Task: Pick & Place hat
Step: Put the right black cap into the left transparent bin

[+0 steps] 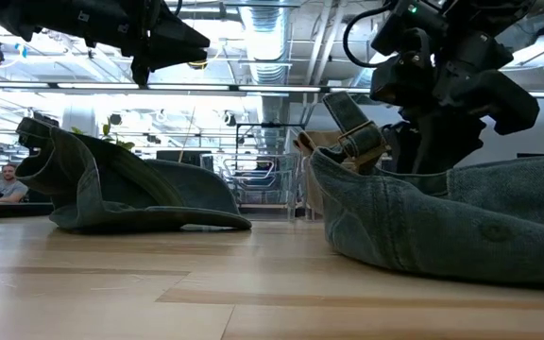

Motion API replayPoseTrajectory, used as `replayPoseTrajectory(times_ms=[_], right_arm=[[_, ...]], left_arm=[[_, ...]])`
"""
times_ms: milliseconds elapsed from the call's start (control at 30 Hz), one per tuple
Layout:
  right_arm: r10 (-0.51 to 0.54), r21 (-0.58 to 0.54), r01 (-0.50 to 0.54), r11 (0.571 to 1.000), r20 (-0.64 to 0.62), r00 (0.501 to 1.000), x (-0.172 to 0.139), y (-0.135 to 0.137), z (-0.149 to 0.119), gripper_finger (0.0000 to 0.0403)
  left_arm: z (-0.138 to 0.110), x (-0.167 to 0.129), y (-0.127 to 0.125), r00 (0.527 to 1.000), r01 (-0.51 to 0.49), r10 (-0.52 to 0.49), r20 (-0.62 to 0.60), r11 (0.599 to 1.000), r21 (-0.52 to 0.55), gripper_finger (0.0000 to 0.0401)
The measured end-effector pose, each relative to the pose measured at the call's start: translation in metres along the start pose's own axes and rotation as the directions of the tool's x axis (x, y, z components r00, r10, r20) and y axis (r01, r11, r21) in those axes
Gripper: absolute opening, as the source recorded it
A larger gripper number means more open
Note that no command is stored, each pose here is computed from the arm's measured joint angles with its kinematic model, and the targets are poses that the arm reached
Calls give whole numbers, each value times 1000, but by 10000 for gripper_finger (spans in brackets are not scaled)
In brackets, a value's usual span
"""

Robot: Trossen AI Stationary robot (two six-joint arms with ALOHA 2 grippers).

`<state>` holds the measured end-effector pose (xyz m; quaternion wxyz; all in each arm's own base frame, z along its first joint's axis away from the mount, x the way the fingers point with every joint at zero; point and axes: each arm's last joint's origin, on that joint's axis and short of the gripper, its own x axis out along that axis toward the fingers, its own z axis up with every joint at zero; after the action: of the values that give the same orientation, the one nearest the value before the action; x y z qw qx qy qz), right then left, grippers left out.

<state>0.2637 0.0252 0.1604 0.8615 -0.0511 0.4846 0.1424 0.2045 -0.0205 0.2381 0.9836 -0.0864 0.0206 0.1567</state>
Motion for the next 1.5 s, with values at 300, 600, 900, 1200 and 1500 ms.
replayPoseTrajectory(times_ms=[300,600,900,1200,1500], right_arm=[[0,0,0,1000,0,1000,0,0,0,107],[6,1,-6,1000,-13,1000,0,0,-1,74],[44,-30,-46,999,-48,998,-1,2,-5,8],[63,-44,-65,997,-49,997,-1,0,-6,3],[5,-37,-4,999,23,1000,-27,-11,-5,1]], left_arm=[[0,0,0,1000,0,0,0,1000,0,116],[0,0,0,1000,0,0,0,1000,0,116],[0,0,0,1000,-1,1,0,1000,0,116],[0,0,0,1000,0,0,0,1000,0,116],[0,0,0,1000,0,0,0,1000,0,116]])
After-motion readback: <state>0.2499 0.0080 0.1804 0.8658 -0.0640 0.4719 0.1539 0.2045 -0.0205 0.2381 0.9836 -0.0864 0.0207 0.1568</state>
